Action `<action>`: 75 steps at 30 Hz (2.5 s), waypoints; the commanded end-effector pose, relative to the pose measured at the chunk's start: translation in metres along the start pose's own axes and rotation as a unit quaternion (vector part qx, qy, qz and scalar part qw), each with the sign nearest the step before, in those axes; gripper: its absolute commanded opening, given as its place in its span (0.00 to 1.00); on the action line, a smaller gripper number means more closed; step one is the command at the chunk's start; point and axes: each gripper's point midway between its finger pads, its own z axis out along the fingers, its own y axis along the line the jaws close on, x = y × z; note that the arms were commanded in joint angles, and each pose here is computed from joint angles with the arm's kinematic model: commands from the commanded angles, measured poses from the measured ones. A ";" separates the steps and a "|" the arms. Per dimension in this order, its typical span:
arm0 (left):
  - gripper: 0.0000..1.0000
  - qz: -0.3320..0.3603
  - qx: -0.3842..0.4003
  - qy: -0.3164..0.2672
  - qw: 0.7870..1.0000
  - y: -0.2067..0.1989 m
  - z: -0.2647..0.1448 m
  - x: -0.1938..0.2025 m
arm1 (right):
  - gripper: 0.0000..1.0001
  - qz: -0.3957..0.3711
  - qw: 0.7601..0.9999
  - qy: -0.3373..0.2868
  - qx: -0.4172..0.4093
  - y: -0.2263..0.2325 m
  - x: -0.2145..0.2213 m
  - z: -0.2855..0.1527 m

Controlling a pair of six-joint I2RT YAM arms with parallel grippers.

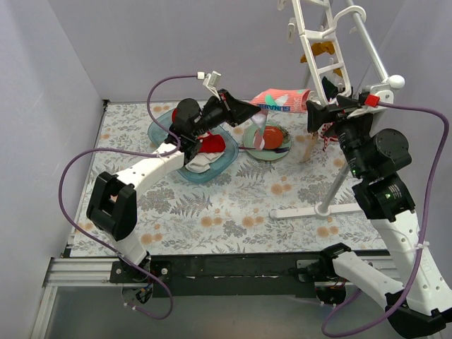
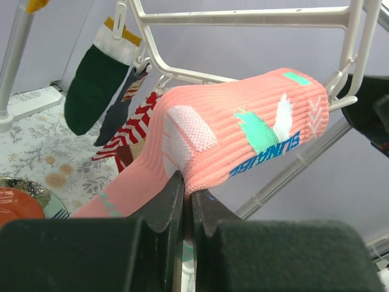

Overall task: Remove the socks clipped to the hanger
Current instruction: Remove the sock from the hanger.

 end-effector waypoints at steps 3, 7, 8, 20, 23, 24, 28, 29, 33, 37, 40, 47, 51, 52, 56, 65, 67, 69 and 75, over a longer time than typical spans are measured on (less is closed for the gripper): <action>0.00 -0.026 0.017 0.000 1.000 -0.004 0.004 -0.019 | 0.84 0.029 0.999 0.001 0.016 -0.006 0.001 -0.021; 0.00 -0.032 0.016 0.003 0.999 -0.001 0.006 -0.021 | 0.82 0.037 0.998 0.035 0.025 -0.009 0.026 -0.026; 0.00 -0.031 0.017 0.003 0.999 -0.001 0.007 -0.022 | 0.81 0.035 0.998 0.047 0.030 -0.011 0.038 -0.026; 0.00 -0.050 0.022 0.016 0.998 0.003 0.013 -0.018 | 0.75 -0.057 0.992 0.012 0.113 -0.048 0.024 -0.025; 0.00 -0.052 0.023 0.018 0.998 0.003 0.013 -0.017 | 0.68 -0.069 0.991 0.005 0.113 -0.048 0.020 -0.019; 0.00 -0.052 0.023 0.020 0.998 0.003 0.014 -0.016 | 0.64 -0.071 0.991 0.000 0.113 -0.048 0.017 -0.018; 0.00 -0.058 0.026 0.027 0.998 0.004 0.013 -0.012 | 0.53 -0.077 0.992 -0.032 0.097 -0.041 -0.001 -0.009; 0.00 -0.062 0.027 0.028 0.997 0.003 0.013 -0.011 | 0.52 -0.078 0.992 -0.037 0.094 -0.040 -0.007 -0.007; 0.00 -0.066 0.039 0.032 0.997 0.000 0.011 -0.008 | 0.44 -0.081 0.993 -0.032 0.077 -0.032 -0.009 0.010; 0.00 -0.074 0.049 0.047 0.995 -0.004 0.009 0.001 | 0.43 -0.073 0.994 -0.045 0.066 -0.026 -0.017 0.016; 0.00 -0.075 0.054 0.059 0.994 -0.006 0.008 0.010 | 0.43 -0.065 0.994 -0.060 0.058 -0.022 -0.026 0.017; 0.00 -0.070 0.078 0.087 0.991 -0.028 0.010 0.031 | 0.42 -0.052 0.995 -0.082 0.038 -0.013 -0.043 0.028; 0.00 -0.062 0.087 0.103 0.989 -0.041 0.012 0.042 | 0.42 -0.046 0.994 -0.089 0.032 -0.009 -0.048 0.036; 0.00 -0.061 0.089 0.107 0.988 -0.043 0.012 0.045 | 0.42 -0.044 0.994 -0.096 0.027 -0.006 -0.052 0.037; 0.00 -0.051 0.102 0.115 0.987 -0.061 0.013 0.050 | 0.42 -0.041 0.993 -0.107 0.023 -0.003 -0.063 0.043; 0.00 -0.031 0.125 0.126 0.984 -0.092 0.017 0.055 | 0.41 -0.041 0.990 -0.136 0.027 -0.004 -0.081 0.042; 0.00 -0.025 0.132 0.125 0.983 -0.100 0.020 0.054 | 0.42 -0.042 0.988 -0.145 0.030 -0.006 -0.086 0.037; 0.00 -0.023 0.143 0.129 0.981 -0.110 0.022 0.058 | 0.42 -0.043 0.987 -0.150 0.030 -0.006 -0.090 0.035; 0.00 -0.013 0.164 0.133 0.977 -0.137 0.028 0.060 | 0.43 -0.049 0.985 -0.164 0.023 -0.002 -0.104 0.037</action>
